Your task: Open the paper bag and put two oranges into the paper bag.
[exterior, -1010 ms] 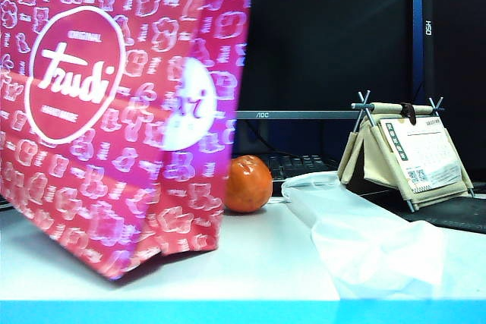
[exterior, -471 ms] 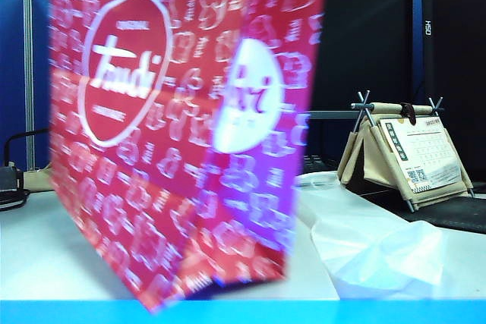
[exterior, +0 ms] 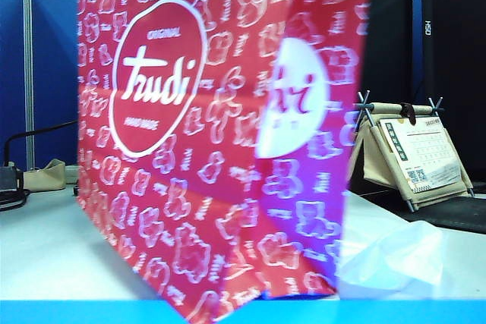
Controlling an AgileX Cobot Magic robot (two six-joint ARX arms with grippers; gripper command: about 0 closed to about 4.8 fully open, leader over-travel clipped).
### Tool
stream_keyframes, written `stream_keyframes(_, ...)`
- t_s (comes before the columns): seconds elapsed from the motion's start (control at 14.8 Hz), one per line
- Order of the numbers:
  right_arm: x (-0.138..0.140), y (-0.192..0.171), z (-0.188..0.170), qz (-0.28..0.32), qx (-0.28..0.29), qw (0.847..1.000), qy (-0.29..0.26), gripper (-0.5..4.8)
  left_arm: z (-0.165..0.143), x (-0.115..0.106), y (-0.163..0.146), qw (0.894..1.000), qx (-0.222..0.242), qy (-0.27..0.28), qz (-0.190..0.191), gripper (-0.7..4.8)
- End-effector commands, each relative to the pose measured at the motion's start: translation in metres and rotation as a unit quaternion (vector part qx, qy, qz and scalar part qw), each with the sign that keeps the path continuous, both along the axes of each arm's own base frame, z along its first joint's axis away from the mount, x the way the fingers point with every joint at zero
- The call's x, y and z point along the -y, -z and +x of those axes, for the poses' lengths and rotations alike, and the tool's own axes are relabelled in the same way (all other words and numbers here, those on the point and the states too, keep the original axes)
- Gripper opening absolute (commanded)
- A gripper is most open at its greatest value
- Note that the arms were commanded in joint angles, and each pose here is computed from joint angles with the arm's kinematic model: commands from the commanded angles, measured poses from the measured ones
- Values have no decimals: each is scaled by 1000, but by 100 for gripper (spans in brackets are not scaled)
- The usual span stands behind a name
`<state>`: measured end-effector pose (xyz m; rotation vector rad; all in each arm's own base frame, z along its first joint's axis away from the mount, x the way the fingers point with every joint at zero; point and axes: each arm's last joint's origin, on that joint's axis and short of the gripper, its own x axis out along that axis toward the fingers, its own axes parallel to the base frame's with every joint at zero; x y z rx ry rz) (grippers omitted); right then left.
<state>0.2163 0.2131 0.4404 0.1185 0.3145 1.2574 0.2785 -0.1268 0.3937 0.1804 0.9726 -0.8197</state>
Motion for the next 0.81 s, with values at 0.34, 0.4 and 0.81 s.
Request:
stream_keyframes(0.34,-19,23,5,-48,-38,998,-13,-6,-3,0,-2,1000,2,14,-4,-5)
stream_keyframes(0.4,-21,27,7,-57,-41,997,-15,-6,-3,0,-2,1000,2,20,-12,-6)
stream_keyframes(0.81,-21,38,17,-78,-52,996,-17,-6,-7,0,-26,996,39,52,-61,-5)
